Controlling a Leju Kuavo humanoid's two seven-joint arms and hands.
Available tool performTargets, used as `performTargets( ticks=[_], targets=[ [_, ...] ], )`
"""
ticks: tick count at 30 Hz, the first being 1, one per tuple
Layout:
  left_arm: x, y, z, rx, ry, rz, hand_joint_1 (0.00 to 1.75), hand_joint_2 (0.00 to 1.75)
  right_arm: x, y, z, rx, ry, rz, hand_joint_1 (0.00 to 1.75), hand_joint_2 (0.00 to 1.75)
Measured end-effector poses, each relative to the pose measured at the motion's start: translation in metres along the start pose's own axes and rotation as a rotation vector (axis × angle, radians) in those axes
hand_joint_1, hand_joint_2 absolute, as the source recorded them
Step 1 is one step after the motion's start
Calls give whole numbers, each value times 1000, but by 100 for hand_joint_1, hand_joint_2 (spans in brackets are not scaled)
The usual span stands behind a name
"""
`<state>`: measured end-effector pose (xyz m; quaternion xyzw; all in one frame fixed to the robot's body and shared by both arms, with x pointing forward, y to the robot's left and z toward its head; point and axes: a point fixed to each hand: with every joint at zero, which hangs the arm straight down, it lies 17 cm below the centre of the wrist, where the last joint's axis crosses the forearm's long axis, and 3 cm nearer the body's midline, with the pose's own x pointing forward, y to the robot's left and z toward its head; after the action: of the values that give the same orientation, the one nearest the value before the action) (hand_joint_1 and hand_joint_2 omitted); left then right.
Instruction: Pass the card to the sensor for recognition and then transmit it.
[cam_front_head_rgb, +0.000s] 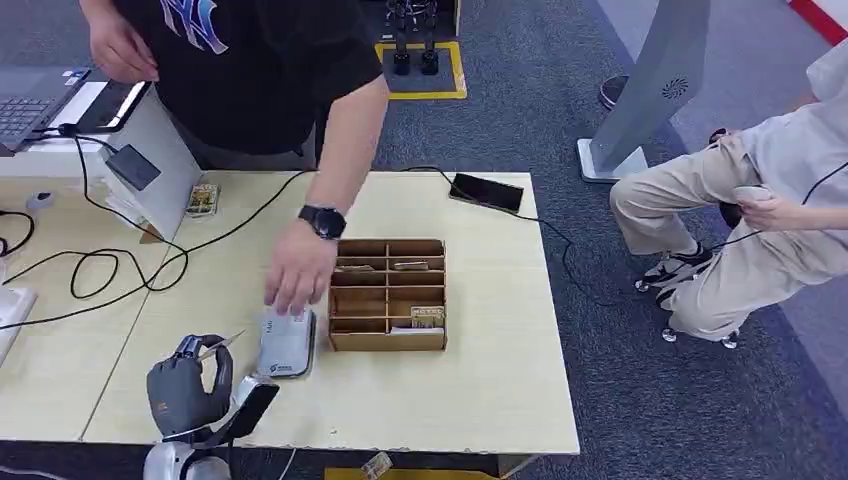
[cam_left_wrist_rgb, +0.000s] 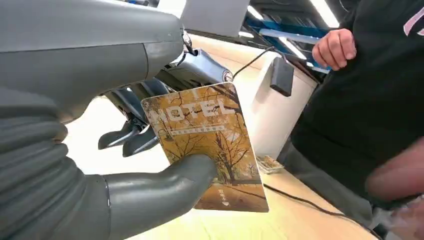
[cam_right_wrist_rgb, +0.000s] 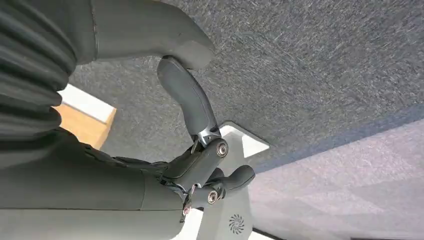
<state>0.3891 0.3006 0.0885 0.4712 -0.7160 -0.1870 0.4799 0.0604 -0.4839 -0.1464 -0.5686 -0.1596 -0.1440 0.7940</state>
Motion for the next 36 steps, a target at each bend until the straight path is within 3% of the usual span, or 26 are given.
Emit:
performTargets(
  ticks=[27, 36],
  targets=[
    [27, -17, -2, 4, 7, 147, 175, 175, 0, 2, 1, 5, -2, 0, 0, 175],
    [23, -32, 22, -58, 28, 149, 175, 175, 1, 2, 1, 8, -7, 7, 0, 175]
  ],
)
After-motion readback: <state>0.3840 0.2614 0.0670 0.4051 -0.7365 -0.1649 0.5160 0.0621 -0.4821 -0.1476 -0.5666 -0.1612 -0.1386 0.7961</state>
